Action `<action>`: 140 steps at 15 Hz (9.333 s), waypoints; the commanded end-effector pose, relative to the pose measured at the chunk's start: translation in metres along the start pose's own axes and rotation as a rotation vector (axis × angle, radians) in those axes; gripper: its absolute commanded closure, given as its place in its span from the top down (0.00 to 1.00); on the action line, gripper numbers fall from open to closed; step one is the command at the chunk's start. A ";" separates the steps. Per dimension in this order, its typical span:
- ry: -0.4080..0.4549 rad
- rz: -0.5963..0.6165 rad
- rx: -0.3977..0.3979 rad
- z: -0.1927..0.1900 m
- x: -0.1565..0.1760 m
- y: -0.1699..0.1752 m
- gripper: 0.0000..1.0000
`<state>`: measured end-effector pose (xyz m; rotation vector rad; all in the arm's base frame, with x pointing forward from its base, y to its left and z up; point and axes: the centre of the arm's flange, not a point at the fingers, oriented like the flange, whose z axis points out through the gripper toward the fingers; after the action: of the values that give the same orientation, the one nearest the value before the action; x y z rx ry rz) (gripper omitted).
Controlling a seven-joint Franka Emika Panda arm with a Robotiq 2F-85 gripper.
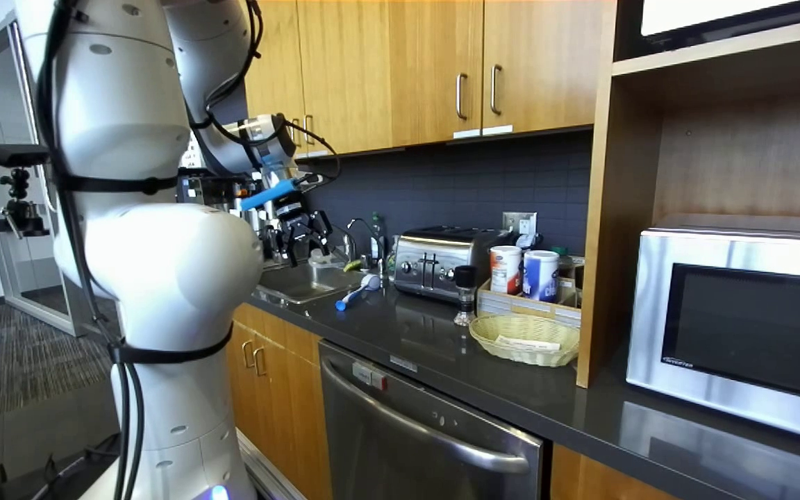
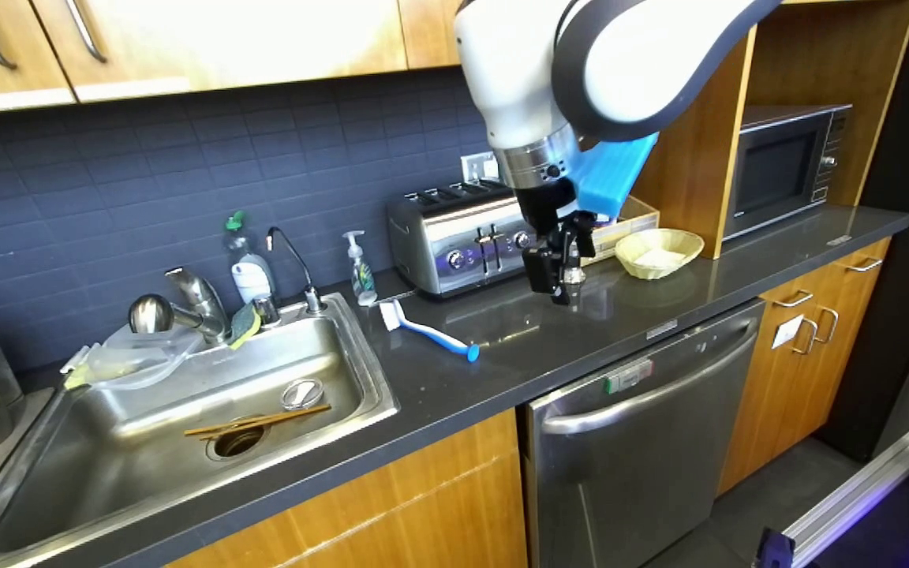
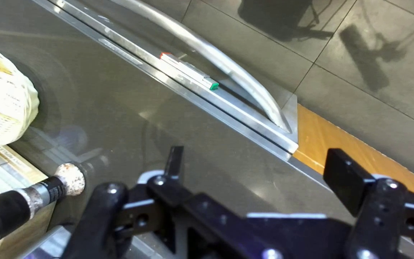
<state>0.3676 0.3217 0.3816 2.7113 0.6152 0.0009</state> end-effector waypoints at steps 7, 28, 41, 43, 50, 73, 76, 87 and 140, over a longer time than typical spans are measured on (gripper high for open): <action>-0.064 -0.046 -0.078 0.006 0.067 -0.044 1.00; -0.009 -0.051 -0.023 0.005 0.081 -0.028 1.00; 0.041 -0.188 0.027 0.025 0.137 -0.069 1.00; 0.054 -0.223 0.036 0.031 0.145 -0.077 1.00; 0.124 -0.266 0.051 0.040 0.179 -0.089 1.00; 0.055 -0.178 0.052 0.131 0.224 -0.058 1.00; 0.056 -0.177 0.055 0.132 0.225 -0.058 1.00; 0.067 -0.137 0.065 0.133 0.231 -0.038 0.97; 0.062 -0.026 -0.049 0.048 0.140 0.024 0.06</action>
<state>0.5300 0.3525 0.3218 2.6919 0.6757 0.0949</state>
